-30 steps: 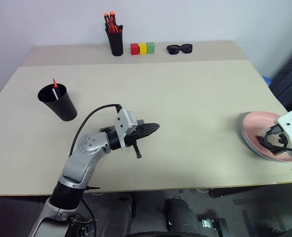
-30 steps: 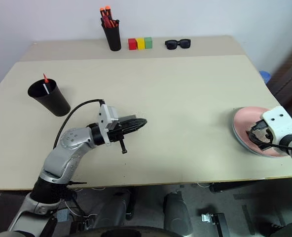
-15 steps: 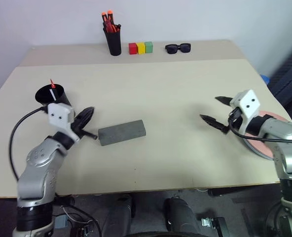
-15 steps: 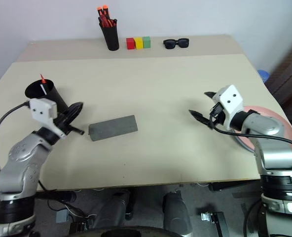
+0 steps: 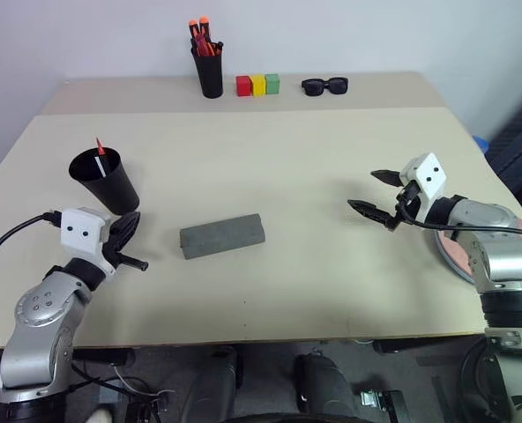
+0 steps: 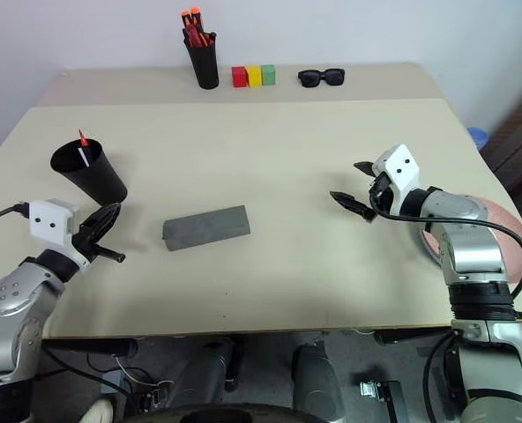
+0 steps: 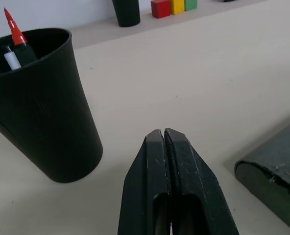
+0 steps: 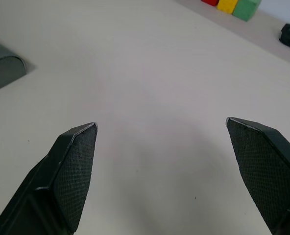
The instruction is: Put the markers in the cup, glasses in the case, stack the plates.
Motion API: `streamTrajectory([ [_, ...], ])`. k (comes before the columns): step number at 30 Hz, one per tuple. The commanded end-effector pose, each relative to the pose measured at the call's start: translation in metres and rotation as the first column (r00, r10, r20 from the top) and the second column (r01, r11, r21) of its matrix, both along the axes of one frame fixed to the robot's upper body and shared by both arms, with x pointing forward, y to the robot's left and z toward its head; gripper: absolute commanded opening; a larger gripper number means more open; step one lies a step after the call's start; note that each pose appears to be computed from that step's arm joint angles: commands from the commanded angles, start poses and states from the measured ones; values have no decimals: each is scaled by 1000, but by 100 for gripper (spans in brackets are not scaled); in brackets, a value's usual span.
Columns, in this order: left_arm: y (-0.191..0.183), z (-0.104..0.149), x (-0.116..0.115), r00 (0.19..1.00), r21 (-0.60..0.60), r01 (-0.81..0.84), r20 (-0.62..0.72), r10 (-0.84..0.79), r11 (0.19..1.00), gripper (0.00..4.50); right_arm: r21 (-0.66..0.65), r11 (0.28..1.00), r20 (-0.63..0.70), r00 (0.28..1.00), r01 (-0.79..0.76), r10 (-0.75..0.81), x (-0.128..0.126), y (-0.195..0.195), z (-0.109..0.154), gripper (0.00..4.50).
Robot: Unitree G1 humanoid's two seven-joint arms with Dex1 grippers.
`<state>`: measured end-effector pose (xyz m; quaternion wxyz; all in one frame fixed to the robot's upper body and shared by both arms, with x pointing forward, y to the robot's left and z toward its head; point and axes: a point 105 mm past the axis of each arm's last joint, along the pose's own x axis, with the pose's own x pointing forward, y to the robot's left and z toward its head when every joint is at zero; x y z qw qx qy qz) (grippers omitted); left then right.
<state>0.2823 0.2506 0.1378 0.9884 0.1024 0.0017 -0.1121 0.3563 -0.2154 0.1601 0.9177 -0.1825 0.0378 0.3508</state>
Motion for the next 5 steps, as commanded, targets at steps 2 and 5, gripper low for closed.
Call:
streamTrajectory([
  [2,0,18,-3,997,17,-10,72,9,1000,0,5,1000,44,999,-14,14,3,5,9,428],
  [5,-2,19,-2,997,12,-11,77,10,1000,0,6,1000,46,999,-15,14,7,6,8,428],
])
